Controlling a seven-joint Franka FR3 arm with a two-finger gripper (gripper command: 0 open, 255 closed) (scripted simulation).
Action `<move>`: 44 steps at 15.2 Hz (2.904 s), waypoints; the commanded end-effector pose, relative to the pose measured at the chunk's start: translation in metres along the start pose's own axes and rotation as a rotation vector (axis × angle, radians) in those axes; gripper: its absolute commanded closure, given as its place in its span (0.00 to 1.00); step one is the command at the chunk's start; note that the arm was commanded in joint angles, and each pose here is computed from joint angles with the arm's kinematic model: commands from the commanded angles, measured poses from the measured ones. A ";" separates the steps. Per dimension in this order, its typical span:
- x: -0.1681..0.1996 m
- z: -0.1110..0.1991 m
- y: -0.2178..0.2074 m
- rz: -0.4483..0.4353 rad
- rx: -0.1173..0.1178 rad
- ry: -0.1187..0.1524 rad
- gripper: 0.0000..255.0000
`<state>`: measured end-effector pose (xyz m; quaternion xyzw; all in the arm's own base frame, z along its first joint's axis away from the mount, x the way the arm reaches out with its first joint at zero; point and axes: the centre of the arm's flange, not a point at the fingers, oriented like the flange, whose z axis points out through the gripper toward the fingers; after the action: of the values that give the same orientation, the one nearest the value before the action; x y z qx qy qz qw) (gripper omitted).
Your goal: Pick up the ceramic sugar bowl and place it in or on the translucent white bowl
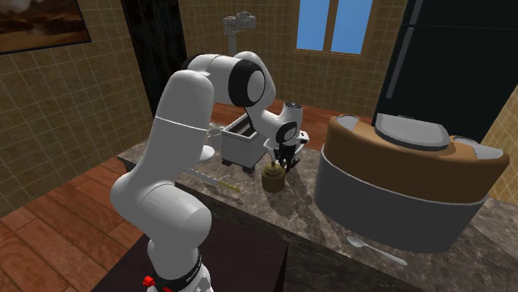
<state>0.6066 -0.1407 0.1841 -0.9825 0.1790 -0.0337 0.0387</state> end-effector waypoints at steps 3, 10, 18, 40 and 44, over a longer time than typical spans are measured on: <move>0.001 -0.016 -0.001 0.000 0.000 0.000 1.00; 0.003 -0.052 -0.005 0.000 0.000 0.000 1.00; 0.005 -0.094 -0.008 0.000 0.000 0.000 1.00; 0.011 -0.210 -0.019 0.000 0.000 0.000 1.00; 0.048 -0.211 -0.033 0.000 0.000 0.000 1.00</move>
<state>0.6320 -0.1395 0.3988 -0.9825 0.1790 -0.0328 0.0386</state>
